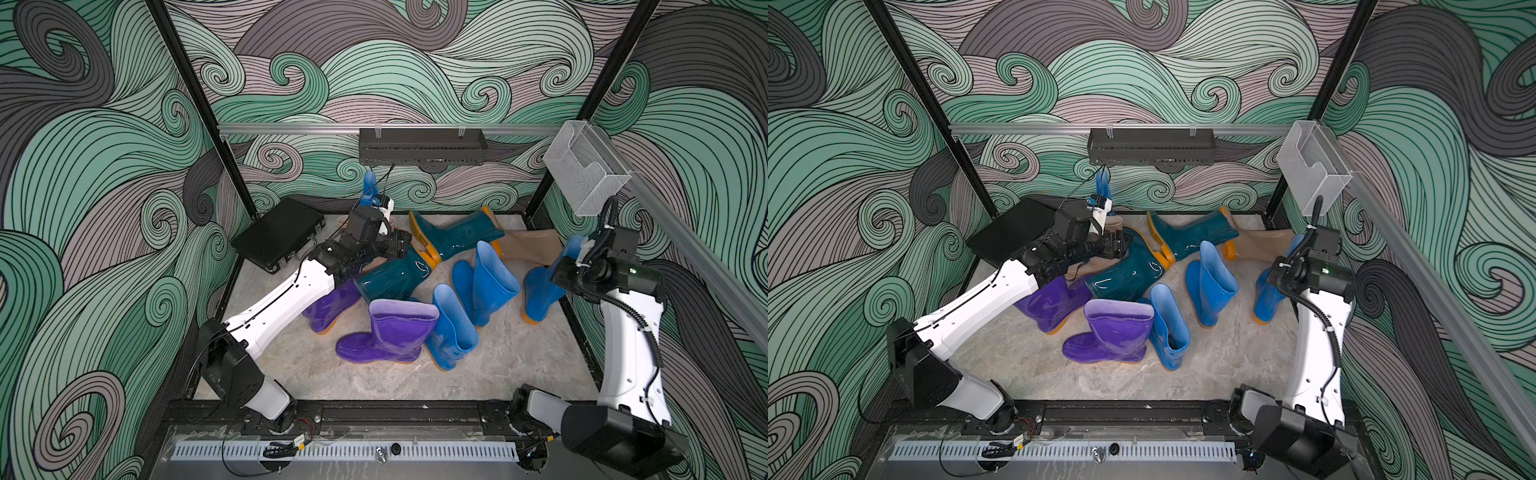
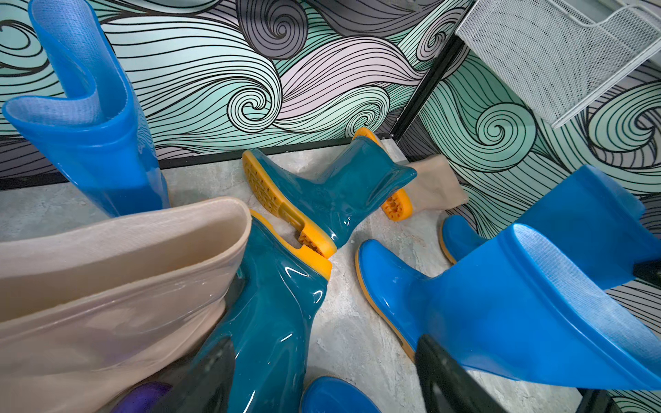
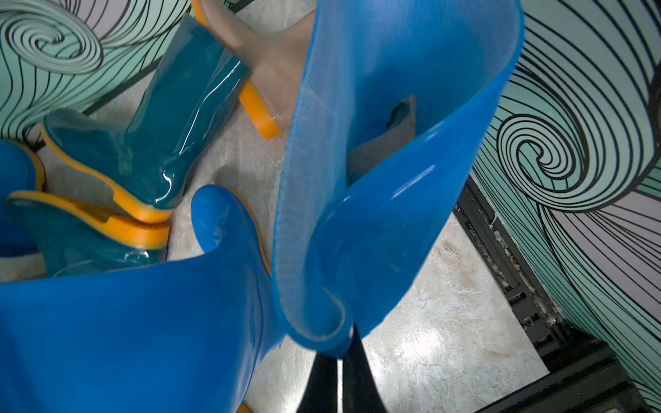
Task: Match and arrange rain boots in pairs
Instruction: Adjust the rain boot at the center of the board.
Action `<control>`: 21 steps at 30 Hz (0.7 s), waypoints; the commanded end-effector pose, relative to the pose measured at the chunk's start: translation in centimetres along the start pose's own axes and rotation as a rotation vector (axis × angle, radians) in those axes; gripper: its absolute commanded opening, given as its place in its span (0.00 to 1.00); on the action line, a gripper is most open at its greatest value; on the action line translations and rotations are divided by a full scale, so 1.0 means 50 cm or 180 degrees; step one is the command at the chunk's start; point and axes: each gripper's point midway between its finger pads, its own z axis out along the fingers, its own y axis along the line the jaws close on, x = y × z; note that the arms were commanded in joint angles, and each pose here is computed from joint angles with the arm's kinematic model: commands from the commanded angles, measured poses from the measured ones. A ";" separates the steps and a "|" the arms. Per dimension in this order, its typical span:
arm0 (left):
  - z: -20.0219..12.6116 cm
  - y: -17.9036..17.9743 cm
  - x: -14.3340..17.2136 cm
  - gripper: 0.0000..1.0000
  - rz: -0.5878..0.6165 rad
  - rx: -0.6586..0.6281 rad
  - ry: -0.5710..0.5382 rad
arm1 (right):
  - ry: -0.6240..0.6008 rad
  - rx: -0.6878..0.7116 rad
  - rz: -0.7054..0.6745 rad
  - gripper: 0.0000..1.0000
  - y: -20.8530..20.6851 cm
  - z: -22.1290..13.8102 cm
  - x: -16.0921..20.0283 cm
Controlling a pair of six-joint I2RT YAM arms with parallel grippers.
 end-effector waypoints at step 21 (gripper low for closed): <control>-0.010 -0.002 0.009 0.80 -0.0040 0.0074 -0.0008 | 0.0400 0.0335 -0.0570 0.98 0.010 -0.028 0.108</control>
